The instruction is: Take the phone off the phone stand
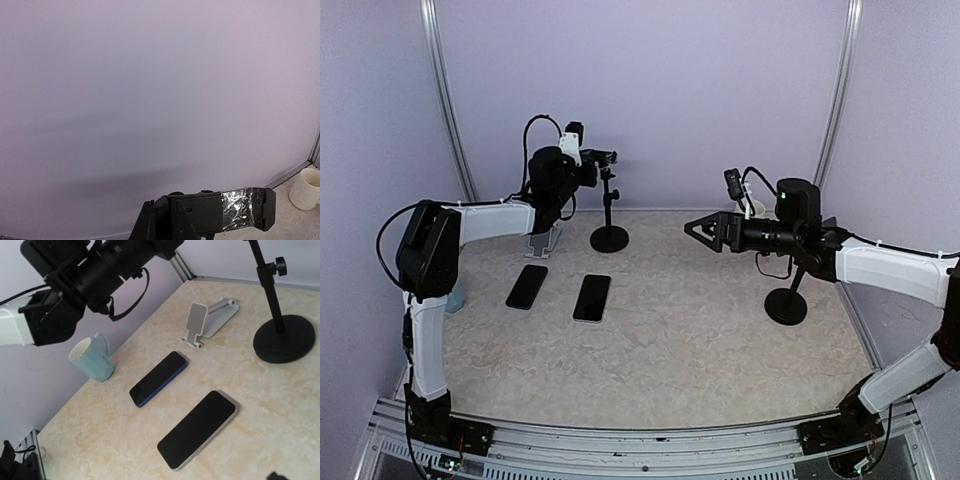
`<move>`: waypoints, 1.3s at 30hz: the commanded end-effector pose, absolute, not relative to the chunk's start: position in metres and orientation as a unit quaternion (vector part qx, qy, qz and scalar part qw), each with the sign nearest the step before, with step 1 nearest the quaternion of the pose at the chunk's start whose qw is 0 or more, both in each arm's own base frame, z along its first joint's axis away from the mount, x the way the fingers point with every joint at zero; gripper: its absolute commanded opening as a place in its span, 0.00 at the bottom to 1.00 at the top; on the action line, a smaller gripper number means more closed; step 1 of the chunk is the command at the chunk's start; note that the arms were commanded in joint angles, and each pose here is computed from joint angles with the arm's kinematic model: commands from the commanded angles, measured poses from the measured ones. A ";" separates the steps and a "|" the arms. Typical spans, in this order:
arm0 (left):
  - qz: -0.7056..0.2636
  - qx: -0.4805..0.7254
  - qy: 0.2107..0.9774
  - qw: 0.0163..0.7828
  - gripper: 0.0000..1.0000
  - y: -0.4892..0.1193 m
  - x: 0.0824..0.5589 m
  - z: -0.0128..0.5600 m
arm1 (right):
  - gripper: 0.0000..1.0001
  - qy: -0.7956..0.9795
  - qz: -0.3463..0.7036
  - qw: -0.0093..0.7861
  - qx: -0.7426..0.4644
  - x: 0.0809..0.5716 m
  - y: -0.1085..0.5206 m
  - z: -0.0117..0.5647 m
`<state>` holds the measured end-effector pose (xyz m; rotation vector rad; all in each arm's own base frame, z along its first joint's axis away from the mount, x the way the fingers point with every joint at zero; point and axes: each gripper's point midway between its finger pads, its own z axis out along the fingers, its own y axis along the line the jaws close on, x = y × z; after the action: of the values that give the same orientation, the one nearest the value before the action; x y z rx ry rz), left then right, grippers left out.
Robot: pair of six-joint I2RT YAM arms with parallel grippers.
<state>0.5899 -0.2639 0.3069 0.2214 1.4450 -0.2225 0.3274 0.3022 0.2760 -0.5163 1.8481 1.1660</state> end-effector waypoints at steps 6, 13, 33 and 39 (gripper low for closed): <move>-0.119 0.089 0.592 0.792 0.16 -0.256 0.567 0.358 | 0.93 0.736 0.468 0.441 -0.212 0.330 0.301 0.285; -0.122 0.088 0.593 0.791 0.74 -0.255 0.560 0.364 | 0.93 0.732 0.470 0.443 -0.217 0.328 0.301 0.293; -0.114 0.024 0.669 0.734 0.99 -0.233 0.491 0.390 | 0.94 0.729 0.435 0.493 -0.189 0.322 0.252 0.345; -0.139 0.003 0.705 0.695 0.99 -0.235 0.462 0.373 | 0.94 0.735 0.398 0.521 -0.173 0.317 0.217 0.362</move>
<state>0.4803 -0.2341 0.3939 0.0492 1.4698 -0.2736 0.3211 0.2413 0.3417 -0.4449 1.7772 1.0328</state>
